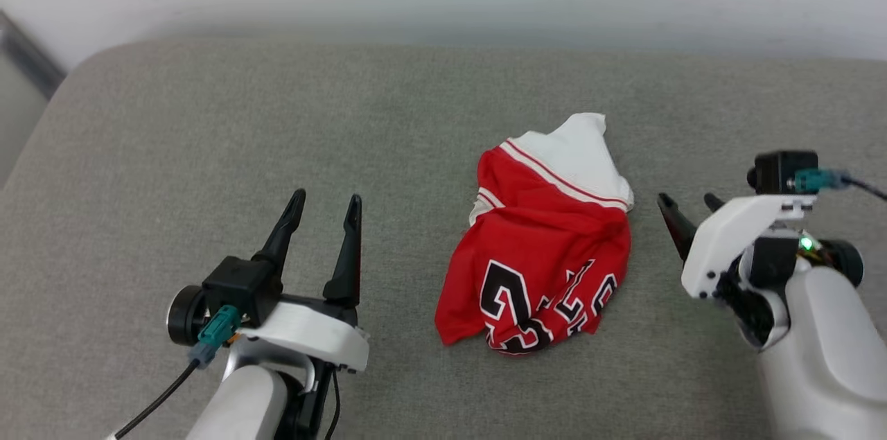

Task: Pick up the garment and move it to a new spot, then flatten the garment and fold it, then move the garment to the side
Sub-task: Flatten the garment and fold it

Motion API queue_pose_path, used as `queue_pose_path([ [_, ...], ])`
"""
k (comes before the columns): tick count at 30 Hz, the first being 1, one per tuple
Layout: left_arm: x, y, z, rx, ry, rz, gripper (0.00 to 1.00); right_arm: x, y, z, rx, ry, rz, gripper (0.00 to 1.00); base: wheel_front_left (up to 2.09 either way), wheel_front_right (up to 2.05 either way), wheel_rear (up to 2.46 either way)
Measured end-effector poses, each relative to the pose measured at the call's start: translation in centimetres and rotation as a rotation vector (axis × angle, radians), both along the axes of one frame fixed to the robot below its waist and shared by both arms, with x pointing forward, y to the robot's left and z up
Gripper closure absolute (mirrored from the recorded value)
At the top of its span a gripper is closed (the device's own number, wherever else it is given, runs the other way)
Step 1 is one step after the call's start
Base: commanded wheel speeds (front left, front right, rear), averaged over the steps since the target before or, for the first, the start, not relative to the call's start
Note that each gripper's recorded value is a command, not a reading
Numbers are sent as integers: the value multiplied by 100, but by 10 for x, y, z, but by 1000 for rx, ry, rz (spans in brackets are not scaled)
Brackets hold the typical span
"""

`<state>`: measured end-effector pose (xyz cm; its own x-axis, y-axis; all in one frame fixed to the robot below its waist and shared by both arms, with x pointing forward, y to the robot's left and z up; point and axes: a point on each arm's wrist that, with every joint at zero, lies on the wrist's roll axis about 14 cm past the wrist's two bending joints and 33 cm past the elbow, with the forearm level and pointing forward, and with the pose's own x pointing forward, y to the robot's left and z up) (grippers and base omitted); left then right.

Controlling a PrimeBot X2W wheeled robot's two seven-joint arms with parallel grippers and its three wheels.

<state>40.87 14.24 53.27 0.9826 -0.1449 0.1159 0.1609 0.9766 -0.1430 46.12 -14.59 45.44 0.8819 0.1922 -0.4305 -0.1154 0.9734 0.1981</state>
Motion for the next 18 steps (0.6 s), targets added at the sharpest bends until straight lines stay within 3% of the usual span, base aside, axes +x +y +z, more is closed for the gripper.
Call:
queue_pose_path([
  [5,12,3,-7,10,5,6,0,35,24,-26,-49,181,108,0,0,0,0],
  [15,13,23,-30,15,64,69,0,44,40,-93,-144,509,204,0,0,0,0],
  [16,13,23,-32,15,68,73,0,43,40,-96,-148,527,205,30,0,0,0],
  [17,13,24,-33,13,71,74,0,42,42,-98,-145,546,207,72,0,0,0],
  [18,12,24,-33,12,72,76,0,42,41,-98,-146,556,206,100,0,0,0],
])
